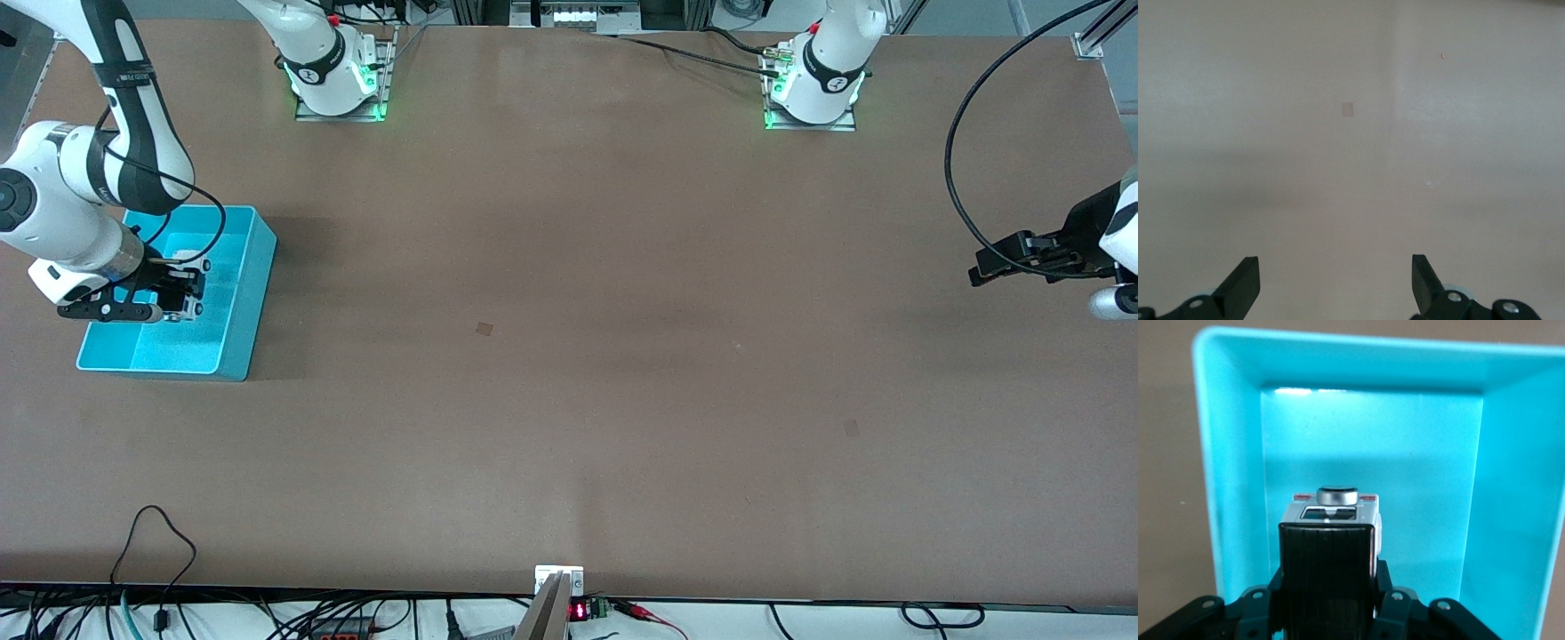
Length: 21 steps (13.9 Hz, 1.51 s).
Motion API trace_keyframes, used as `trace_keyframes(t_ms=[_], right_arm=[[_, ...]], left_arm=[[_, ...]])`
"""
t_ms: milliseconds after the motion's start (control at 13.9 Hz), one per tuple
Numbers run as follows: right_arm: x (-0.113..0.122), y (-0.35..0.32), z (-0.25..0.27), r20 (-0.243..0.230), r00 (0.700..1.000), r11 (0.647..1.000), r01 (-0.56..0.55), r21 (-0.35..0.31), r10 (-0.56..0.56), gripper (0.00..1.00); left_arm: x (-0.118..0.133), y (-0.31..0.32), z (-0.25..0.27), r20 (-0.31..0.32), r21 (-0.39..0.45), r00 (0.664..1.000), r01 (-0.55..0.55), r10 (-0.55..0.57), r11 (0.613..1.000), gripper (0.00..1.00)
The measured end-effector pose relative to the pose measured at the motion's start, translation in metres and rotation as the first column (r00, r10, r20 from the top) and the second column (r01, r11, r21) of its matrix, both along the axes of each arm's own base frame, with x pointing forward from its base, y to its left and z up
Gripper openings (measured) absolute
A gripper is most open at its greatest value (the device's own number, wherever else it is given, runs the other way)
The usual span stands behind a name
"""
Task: Wind and store white jeep toy
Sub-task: 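Lower the jeep into the turquoise bin and open the right gripper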
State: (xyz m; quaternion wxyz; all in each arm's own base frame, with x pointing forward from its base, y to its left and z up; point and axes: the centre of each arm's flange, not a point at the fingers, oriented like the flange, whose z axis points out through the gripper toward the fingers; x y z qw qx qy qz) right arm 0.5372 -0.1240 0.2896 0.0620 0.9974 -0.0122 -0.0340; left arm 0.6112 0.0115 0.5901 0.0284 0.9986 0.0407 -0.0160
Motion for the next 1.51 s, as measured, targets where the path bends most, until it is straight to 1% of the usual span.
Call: trace_keyframes(t_ms=[359, 574, 862, 1221, 1508], right_arm=[[-0.008, -0.023, -0.026, -0.041, 0.998, 0.999, 0.046, 0.006, -0.046, 0.51], [-0.009, -0.025, -0.036, -0.046, 0.998, 0.999, 0.051, 0.009, -0.051, 0.51], [-0.01, -0.026, -0.053, -0.058, 0.995, 0.996, 0.087, 0.038, -0.084, 0.51], [-0.011, -0.033, -0.07, -0.055, 0.996, 0.997, 0.065, 0.045, -0.063, 0.51], [-0.012, -0.035, -0.078, -0.063, 0.996, 0.997, 0.059, 0.047, -0.056, 0.51]], left_arm=[[0.0, 0.0, 0.0, 0.0, 0.0, 1.0, 0.002, -0.002, 1.0, 1.0], [0.0, 0.0, 0.0, 0.002, -0.001, 1.0, 0.028, -0.028, 1.0, 1.0], [-0.001, 0.0, 0.0, 0.0, -0.001, 0.999, 0.038, -0.038, 0.999, 1.0], [-0.007, 0.0, 0.0, -0.003, -0.002, 0.999, 0.038, -0.038, 0.999, 1.0], [-0.007, -0.001, 0.0, -0.001, -0.002, 0.999, 0.039, -0.039, 0.999, 1.0]])
